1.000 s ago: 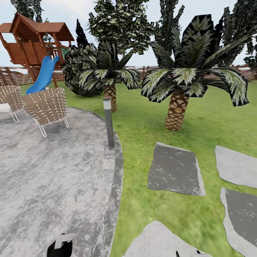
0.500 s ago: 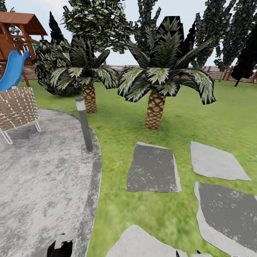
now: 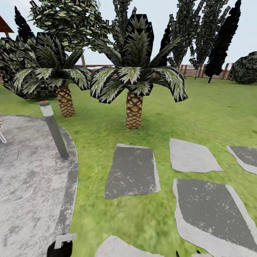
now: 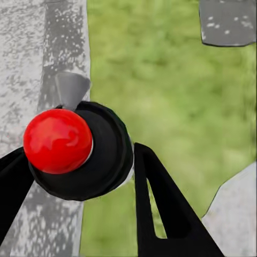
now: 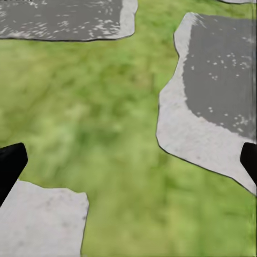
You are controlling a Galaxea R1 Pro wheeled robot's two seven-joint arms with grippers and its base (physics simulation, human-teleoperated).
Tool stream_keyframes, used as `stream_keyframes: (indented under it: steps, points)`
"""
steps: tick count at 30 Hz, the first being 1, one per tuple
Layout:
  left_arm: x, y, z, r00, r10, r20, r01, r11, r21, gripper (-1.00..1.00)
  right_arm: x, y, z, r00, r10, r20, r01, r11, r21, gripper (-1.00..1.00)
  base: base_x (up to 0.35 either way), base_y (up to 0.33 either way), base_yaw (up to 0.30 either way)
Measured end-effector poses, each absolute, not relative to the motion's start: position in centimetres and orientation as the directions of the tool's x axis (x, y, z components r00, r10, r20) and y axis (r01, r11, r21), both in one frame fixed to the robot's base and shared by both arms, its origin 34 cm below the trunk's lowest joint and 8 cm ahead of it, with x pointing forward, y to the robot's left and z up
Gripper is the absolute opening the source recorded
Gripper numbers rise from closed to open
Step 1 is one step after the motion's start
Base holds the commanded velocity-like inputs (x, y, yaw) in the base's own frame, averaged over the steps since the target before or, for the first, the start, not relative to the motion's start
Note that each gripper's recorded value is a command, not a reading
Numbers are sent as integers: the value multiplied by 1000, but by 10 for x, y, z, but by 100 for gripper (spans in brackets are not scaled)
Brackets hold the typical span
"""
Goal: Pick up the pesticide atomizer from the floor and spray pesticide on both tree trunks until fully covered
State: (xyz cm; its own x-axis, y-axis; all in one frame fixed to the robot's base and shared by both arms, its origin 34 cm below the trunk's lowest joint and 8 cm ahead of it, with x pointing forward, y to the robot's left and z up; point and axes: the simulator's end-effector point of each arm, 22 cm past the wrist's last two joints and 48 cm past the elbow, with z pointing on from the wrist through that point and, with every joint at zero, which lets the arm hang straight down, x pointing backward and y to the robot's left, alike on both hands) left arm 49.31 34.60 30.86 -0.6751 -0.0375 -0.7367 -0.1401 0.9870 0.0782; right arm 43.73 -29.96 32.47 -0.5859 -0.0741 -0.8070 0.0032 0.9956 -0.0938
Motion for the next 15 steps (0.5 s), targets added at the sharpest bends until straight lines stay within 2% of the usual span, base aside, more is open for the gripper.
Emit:
stream_keyframes:
  steps: [15]
  points:
    - [493, 346, 309, -675, -38, -737, -140, 987, 78, -100, 437, -300, 325, -586, -74, -807, 3, 996, -94, 100, 192, -233, -290]
